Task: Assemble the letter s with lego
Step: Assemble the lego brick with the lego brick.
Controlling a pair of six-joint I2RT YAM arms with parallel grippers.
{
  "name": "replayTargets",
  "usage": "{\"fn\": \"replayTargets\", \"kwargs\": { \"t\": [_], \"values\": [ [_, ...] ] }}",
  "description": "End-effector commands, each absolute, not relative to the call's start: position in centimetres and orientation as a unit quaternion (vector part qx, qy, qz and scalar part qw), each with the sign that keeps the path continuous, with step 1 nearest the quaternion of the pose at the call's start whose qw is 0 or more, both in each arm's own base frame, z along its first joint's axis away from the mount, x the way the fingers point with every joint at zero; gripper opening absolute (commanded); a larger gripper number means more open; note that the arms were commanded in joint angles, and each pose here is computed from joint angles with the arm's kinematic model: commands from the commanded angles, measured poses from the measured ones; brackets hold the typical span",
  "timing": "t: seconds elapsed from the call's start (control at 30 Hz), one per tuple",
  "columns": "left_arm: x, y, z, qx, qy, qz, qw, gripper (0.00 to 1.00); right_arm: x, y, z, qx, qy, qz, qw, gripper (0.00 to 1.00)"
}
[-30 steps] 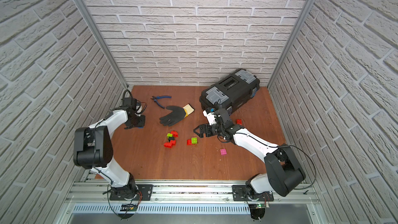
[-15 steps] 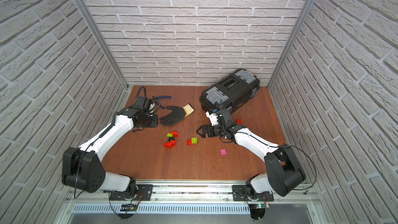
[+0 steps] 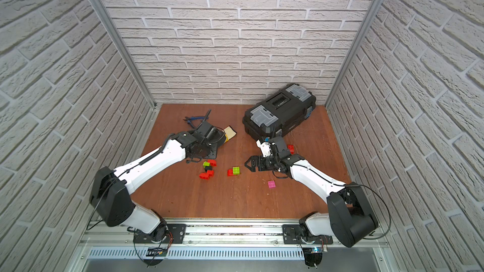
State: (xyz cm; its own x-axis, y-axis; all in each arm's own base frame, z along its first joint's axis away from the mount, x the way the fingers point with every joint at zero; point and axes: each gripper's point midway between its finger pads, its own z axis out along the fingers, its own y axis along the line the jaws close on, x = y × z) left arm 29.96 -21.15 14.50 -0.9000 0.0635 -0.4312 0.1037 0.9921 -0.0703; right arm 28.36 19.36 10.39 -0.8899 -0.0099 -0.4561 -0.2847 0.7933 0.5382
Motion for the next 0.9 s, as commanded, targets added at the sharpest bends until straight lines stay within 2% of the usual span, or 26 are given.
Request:
{"fn": "replayTargets", "kwargs": {
  "t": [0.0, 0.3, 0.87],
  "values": [
    [29.8, -22.0, 14.3, 0.01, 0.974, -0.014, 0.224, 0.34, 27.7, 18.4, 10.5, -0.077, 0.922, 0.305, 0.225, 1.0],
    [28.6, -26.2, 12.3, 0.009, 0.978, -0.006, 0.207, 0.34, 26.3, 17.0, 9.7, -0.064, 0.927, 0.299, 0.216, 1.0],
    [27.3, -28.9, 9.9, -0.013, 0.982, -0.011, 0.189, 0.33, 25.4, 15.6, 8.5, -0.035, 0.929, 0.3, 0.213, 1.0]
  ]
}}
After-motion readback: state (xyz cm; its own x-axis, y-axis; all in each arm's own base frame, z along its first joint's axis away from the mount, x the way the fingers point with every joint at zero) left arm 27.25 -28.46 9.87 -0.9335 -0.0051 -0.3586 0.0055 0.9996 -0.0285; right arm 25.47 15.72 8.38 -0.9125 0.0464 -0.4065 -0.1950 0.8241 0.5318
